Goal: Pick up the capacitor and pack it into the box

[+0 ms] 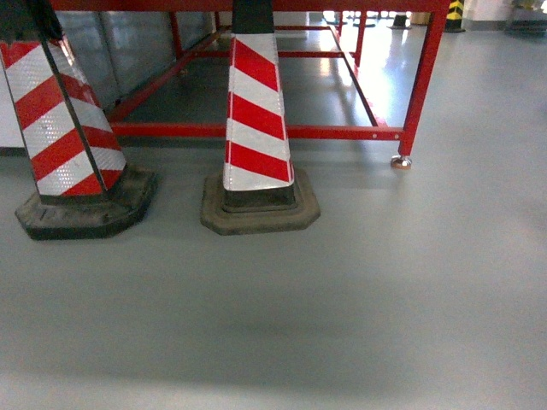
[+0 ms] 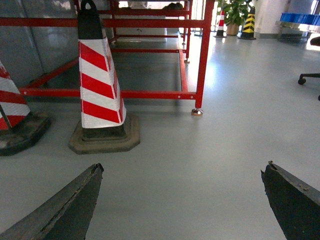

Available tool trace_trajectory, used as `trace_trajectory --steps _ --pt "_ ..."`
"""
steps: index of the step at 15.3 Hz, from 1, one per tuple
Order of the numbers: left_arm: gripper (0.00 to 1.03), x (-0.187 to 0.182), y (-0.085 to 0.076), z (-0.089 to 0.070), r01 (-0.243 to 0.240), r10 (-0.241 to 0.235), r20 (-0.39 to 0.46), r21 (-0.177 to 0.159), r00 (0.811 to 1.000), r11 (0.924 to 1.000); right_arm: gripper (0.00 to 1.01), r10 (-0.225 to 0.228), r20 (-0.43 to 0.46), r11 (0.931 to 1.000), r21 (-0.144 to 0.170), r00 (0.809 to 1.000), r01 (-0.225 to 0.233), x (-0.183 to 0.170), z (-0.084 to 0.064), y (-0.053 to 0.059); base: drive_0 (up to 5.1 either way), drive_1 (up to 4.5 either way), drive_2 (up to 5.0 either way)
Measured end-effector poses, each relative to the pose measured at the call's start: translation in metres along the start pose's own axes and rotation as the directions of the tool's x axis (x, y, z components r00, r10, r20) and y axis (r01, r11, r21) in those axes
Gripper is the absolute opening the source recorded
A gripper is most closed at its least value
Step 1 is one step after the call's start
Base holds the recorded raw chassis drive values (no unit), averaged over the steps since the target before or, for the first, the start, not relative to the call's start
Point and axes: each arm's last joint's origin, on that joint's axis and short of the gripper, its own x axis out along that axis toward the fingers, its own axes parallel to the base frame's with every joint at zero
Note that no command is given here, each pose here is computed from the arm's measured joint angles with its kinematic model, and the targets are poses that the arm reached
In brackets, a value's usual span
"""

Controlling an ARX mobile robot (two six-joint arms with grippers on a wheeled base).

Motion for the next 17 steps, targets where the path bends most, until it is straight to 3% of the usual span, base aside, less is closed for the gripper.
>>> trace_trajectory --steps 17 --pt "0.44 0.0 0.0 0.0001 0.0 0.0 0.002 0.0 1.0 1.0 0.98 -0.003 0.002 1.0 0.0 1.0 0.003 0.0 0.0002 -0.0001 0.0 4.0 -4.0"
